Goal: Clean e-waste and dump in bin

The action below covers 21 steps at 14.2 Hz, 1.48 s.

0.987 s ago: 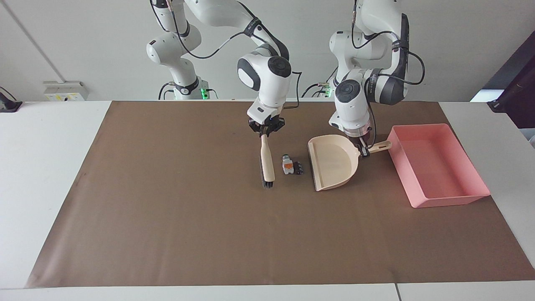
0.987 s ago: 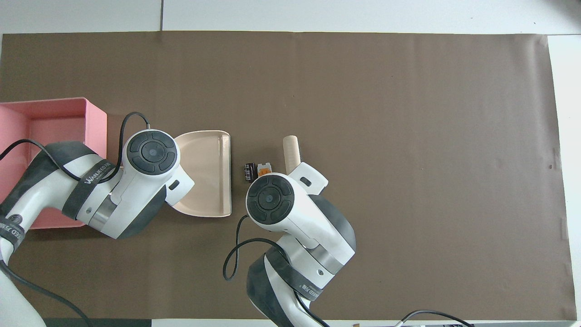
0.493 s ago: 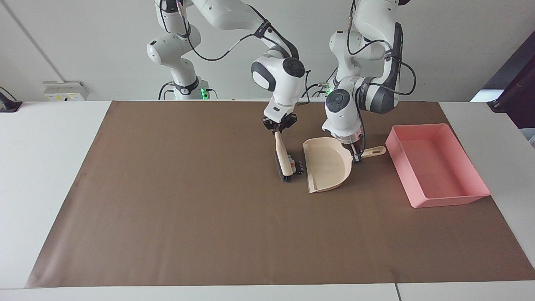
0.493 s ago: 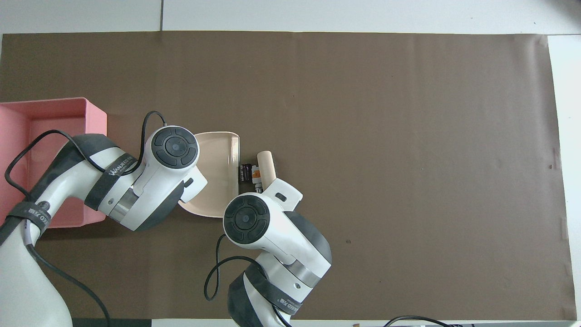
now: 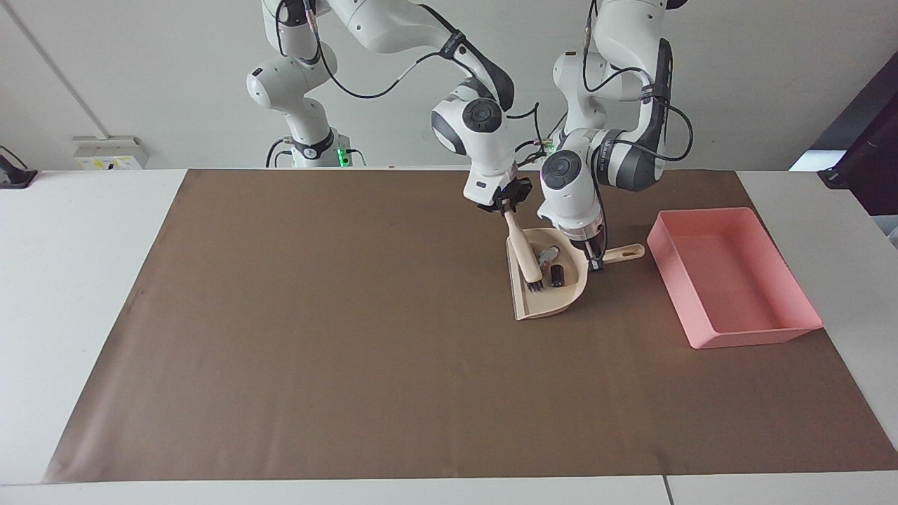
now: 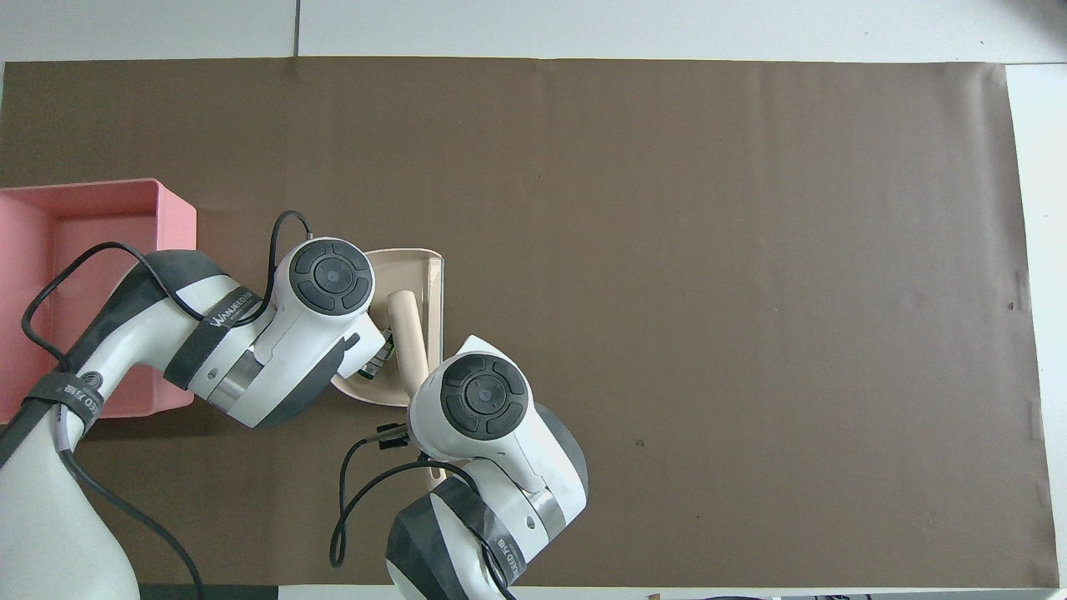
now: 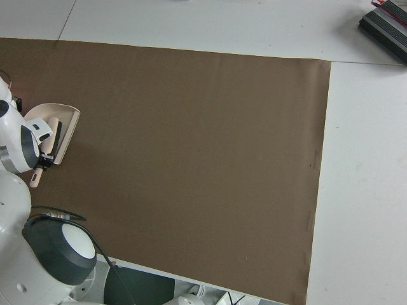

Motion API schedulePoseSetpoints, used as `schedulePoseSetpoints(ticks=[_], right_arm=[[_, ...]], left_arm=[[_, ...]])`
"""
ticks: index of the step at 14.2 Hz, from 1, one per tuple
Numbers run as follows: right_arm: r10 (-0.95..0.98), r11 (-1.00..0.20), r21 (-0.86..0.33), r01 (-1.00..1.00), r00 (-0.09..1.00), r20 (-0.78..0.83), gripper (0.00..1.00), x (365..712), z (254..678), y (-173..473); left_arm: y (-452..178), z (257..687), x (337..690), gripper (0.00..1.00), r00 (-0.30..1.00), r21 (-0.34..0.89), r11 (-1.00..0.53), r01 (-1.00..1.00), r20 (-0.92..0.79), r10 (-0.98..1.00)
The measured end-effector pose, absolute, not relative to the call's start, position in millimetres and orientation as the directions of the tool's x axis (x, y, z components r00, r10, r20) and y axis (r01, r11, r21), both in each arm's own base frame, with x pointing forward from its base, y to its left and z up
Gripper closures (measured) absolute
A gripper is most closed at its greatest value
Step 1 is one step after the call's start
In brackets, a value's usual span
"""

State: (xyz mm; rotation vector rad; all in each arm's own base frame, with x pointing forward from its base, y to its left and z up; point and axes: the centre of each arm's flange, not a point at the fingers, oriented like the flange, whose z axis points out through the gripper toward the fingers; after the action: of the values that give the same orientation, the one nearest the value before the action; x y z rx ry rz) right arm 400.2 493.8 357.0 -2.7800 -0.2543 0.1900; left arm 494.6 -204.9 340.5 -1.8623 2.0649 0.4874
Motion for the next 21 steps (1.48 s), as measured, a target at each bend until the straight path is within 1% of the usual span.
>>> schedulePoseSetpoints(ticks=[3,7,9,11,14,16,19,21], right_arm=[[0.193,-0.921,-0.362,0.145,0.976,-0.099,0.74,401.4,359.3,494.7],[0.194,-0.919,-0.365,0.146,0.976,-0.098,0.74,402.2,362.9,495.4],[0.193,-0.921,-0.36,0.149,0.977,-0.089,0.74,404.3,375.8,492.3],[0.195,-0.934,-0.318,0.161,0.978,-0.076,0.74,410.4,403.7,477.8],[0.185,-0.951,-0.269,0.155,0.979,-0.088,0.74,421.3,458.4,433.7],[0.159,-0.967,-0.213,0.137,0.983,-0.09,0.74,429.8,486.2,398.0],[0.083,-0.99,-0.123,0.072,0.993,-0.087,0.74,457.3,509.6,330.0],[0.03,-0.996,-0.085,0.022,0.995,-0.099,0.74,486.0,518.1,262.0]], left_arm=[[-200.1,338.9,497.0,0.67,-0.09,0.032,0.085,-0.996,-0.44,-0.894],[-182.4,336.2,506.8,0.67,-0.063,0.018,0.06,-0.998,-0.379,-0.923],[-181.6,334.1,507.0,0.67,-0.063,0.012,0.063,-0.998,-0.365,-0.929],[-181.9,334.0,507.5,0.67,-0.066,0.008,0.068,-0.998,-0.359,-0.931],[-167.6,338.8,511.8,0.67,-0.074,0.02,0.071,-0.997,-0.324,-0.943],[-153.3,351.5,515.5,0.67,-0.077,0.024,0.073,-0.997,-0.286,-0.955],[-126.0,377.0,521.0,0.67,-0.071,0.001,0.074,-0.997,-0.26,-0.963],[-106.3,394.2,523.5,0.67,-0.067,-0.001,0.069,-0.998,-0.248,-0.966]])
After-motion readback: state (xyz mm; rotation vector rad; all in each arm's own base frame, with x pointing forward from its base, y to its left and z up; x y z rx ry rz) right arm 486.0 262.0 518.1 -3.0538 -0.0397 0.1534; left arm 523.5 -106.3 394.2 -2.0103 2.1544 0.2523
